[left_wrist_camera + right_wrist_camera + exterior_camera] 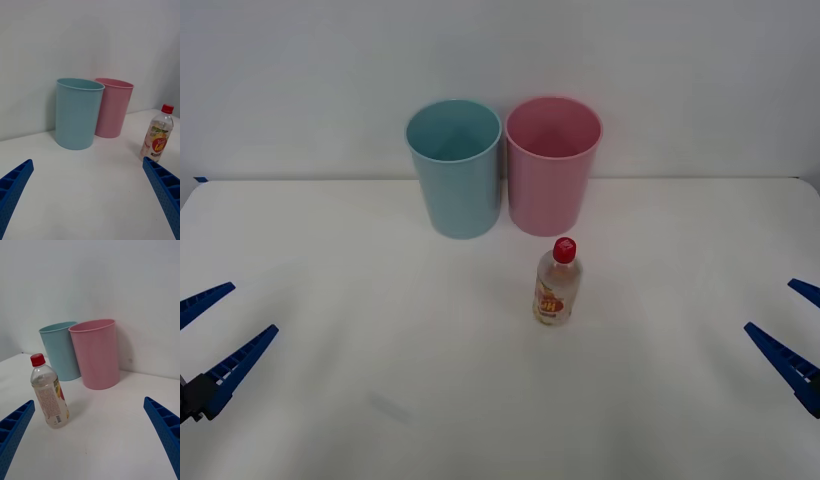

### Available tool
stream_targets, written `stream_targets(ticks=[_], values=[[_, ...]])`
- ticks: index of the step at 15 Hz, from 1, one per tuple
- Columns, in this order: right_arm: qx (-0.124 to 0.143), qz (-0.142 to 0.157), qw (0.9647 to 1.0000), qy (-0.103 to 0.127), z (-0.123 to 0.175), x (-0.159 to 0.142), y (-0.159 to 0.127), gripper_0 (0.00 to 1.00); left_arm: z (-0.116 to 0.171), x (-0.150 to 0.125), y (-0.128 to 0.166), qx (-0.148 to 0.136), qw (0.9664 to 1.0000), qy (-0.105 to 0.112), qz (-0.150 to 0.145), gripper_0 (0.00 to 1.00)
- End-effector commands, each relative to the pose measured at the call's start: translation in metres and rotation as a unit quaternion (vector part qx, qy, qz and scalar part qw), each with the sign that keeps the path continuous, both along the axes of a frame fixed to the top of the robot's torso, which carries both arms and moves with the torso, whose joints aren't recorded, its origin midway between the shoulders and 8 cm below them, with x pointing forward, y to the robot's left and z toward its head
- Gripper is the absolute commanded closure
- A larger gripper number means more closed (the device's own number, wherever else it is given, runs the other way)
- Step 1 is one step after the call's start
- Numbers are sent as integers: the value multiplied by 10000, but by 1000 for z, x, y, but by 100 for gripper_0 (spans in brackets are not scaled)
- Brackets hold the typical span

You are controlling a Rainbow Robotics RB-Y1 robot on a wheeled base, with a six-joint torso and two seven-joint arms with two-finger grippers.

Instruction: Grasp the object on the table and drop it into the matching bin: aluminum can to the light blue bin, PET bottle to the pink bin.

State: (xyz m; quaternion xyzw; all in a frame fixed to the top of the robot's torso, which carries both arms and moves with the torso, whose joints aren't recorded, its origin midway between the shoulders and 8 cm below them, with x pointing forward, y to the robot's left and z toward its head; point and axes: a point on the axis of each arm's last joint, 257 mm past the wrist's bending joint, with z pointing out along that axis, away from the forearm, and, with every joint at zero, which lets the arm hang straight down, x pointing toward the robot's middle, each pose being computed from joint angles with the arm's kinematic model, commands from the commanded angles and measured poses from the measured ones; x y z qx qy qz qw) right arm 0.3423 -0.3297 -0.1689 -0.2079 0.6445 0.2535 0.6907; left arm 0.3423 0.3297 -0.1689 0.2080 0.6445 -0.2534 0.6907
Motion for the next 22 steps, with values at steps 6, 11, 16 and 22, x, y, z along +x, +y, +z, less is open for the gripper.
stream_targets(ticks=[6, 11, 16, 22], values=[[145, 77, 9998, 125, -13, -8, 17, 0, 0, 0, 0, 0, 10000, 0, 0, 0], [10, 219, 9996, 173, -25, -5, 33, 0, 0, 0, 0, 0, 10000, 0, 0, 0], [-207, 415, 9988, 132, -36, 4, 60, 0, 0, 0, 0, 0, 10000, 0, 0, 0], [-641, 290, 9975, -92, -52, 28, 87, 0, 0, 0, 0, 0, 10000, 0, 0, 0]])
